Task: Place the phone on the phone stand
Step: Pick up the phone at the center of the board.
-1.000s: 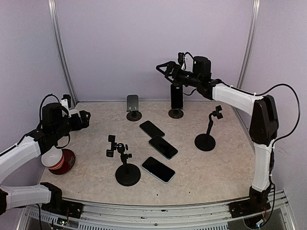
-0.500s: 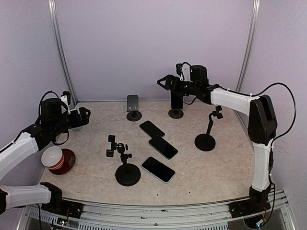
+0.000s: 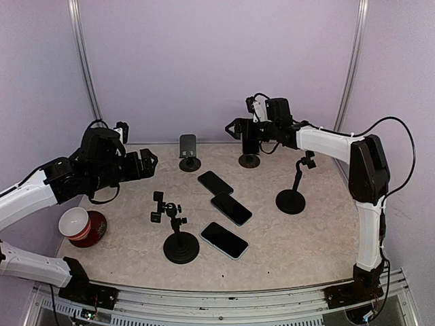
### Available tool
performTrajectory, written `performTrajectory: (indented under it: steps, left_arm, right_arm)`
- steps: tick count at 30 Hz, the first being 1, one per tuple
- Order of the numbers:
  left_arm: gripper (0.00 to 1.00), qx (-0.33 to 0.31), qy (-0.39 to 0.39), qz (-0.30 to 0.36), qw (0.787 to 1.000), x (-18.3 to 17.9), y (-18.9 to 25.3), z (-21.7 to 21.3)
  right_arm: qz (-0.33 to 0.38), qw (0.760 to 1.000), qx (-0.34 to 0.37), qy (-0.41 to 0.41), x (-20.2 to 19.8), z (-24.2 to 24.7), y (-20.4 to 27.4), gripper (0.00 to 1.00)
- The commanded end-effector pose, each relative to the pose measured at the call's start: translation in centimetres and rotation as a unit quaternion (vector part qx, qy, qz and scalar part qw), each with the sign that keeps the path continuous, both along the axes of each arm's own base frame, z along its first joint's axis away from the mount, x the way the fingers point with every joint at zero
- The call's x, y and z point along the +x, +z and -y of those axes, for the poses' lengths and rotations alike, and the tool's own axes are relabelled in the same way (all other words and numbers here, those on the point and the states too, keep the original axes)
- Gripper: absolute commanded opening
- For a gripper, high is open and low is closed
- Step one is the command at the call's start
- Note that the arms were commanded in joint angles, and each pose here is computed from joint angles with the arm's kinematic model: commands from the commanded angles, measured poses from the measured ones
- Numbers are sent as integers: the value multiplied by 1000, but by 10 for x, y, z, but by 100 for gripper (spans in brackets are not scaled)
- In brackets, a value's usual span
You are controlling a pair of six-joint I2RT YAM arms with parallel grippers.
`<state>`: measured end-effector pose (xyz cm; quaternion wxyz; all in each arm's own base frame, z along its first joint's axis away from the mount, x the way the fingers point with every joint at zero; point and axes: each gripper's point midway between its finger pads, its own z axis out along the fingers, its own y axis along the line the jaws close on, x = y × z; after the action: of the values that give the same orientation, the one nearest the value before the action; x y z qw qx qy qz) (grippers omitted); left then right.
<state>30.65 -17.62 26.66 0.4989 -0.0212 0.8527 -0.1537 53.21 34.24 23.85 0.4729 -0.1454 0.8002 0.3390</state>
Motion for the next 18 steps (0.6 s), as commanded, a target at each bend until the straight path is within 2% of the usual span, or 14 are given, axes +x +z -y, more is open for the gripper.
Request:
performTrajectory:
  steps: [1, 8, 18]
  left_arm:
    - [99, 6, 35, -9, 999, -14, 8, 8]
    - [99, 9, 19, -8, 1000, -28, 13, 28]
    - [99, 10, 23, -10, 1000, -32, 4, 27]
  right_arm:
    - [22, 999, -42, 23, -6, 2, -7, 100]
    - [24, 992, -99, 80, -56, -23, -29, 100]
    - [22, 974, -178, 136, -147, -43, -60, 99]
